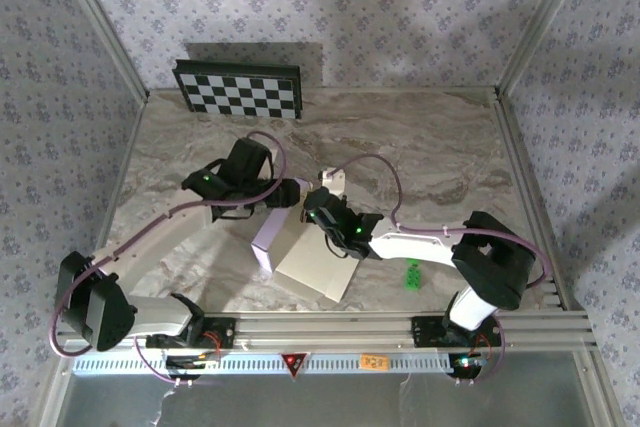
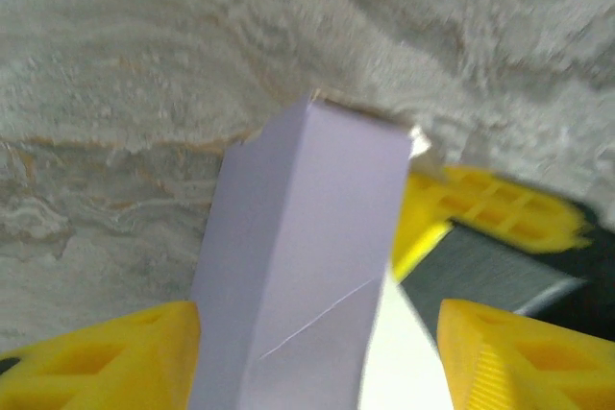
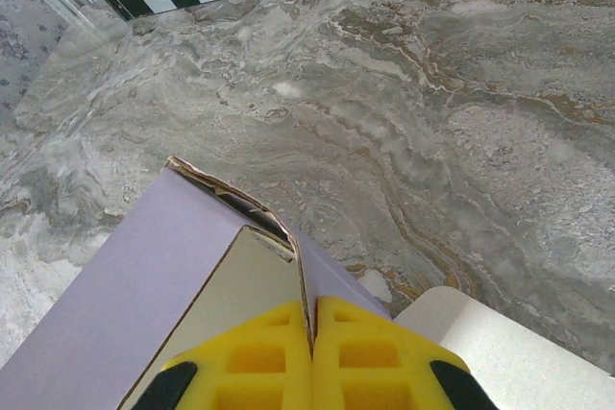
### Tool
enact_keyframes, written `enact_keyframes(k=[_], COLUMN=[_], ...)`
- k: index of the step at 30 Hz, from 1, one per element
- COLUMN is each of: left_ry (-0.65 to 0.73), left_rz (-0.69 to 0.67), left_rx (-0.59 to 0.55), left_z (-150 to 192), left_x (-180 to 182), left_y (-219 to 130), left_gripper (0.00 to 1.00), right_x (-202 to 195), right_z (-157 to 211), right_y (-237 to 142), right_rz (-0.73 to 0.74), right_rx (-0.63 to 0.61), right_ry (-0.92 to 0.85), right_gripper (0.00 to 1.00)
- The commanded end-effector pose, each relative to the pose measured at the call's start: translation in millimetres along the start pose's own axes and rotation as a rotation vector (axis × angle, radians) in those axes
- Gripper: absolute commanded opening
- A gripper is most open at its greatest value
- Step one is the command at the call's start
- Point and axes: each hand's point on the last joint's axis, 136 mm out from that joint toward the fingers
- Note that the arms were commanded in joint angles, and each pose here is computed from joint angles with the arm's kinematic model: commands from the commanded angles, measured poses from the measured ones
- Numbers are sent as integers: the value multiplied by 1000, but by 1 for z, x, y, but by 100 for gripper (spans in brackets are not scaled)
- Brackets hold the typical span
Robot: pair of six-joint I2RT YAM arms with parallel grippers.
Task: Fold the paper box
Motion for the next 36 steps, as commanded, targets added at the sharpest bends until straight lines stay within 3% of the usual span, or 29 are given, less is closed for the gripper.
enact_keyframes(k=[1, 12, 21, 29, 36], left_ry=[-7, 24, 47, 44, 45], left_rz=[-25, -24, -34, -107, -97], left_rx=[-54, 49, 165, 229, 248], left_z=[-23, -33, -13, 8, 10], left_x=[-5, -22, -17, 6, 5], left_y=[-9, 33, 51, 58, 66], left_gripper=[70, 78, 76, 67, 72], right_x=[-17, -17, -17, -17, -15], right_z=[65, 64, 65, 63, 62], right_y=[3, 2, 0, -1, -1], right_rz=[38, 39, 41, 43, 41], right_rx=[194, 190, 191, 181, 181], right_ry=[-89, -97, -99, -98, -105], right_gripper=[0, 0, 0, 0, 0])
Point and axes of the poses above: each hand's point on the last joint's axis, 136 mm out from that joint toward the fingers, its own y axis out along the fingers, its own x axis along the line the jaws close on, z = x × y, and after that the axes turned 10 degrees about -y, right-handed
